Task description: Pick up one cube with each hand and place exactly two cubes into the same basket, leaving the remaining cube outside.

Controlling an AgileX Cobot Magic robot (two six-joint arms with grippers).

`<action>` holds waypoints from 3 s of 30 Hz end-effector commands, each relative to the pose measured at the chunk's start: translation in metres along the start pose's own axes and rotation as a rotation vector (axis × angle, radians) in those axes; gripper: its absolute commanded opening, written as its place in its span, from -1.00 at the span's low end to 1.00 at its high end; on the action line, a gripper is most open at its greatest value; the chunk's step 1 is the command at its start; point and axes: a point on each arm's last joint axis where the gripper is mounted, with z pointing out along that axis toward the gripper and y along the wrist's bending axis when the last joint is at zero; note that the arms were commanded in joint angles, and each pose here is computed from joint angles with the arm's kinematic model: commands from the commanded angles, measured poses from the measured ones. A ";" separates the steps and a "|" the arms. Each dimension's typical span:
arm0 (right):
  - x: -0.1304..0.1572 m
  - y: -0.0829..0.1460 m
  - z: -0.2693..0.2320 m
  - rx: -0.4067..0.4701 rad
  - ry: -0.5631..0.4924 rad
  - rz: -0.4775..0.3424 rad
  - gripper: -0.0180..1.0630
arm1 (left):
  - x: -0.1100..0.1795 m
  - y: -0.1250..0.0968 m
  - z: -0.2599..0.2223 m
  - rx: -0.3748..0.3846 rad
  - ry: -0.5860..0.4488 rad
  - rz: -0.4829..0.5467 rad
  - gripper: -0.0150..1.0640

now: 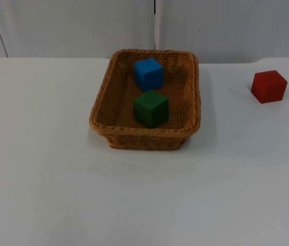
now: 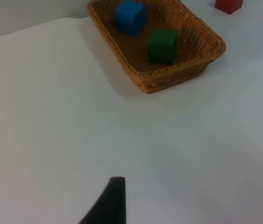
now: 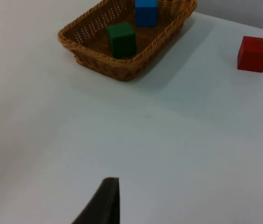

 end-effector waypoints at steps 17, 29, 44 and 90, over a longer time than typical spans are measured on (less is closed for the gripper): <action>0.000 0.000 -0.001 0.002 -0.006 0.001 0.99 | 0.000 0.001 0.000 -0.010 -0.010 -0.003 0.97; 0.000 0.000 -0.001 0.002 -0.007 0.003 0.99 | 0.000 0.001 0.000 -0.010 -0.010 -0.003 0.97; -0.001 0.001 0.000 0.147 -0.003 0.078 0.99 | 0.000 0.001 0.000 -0.010 -0.010 -0.003 0.97; -0.002 0.003 0.002 0.360 0.002 0.193 0.99 | 0.000 0.001 0.000 -0.011 -0.010 -0.004 0.97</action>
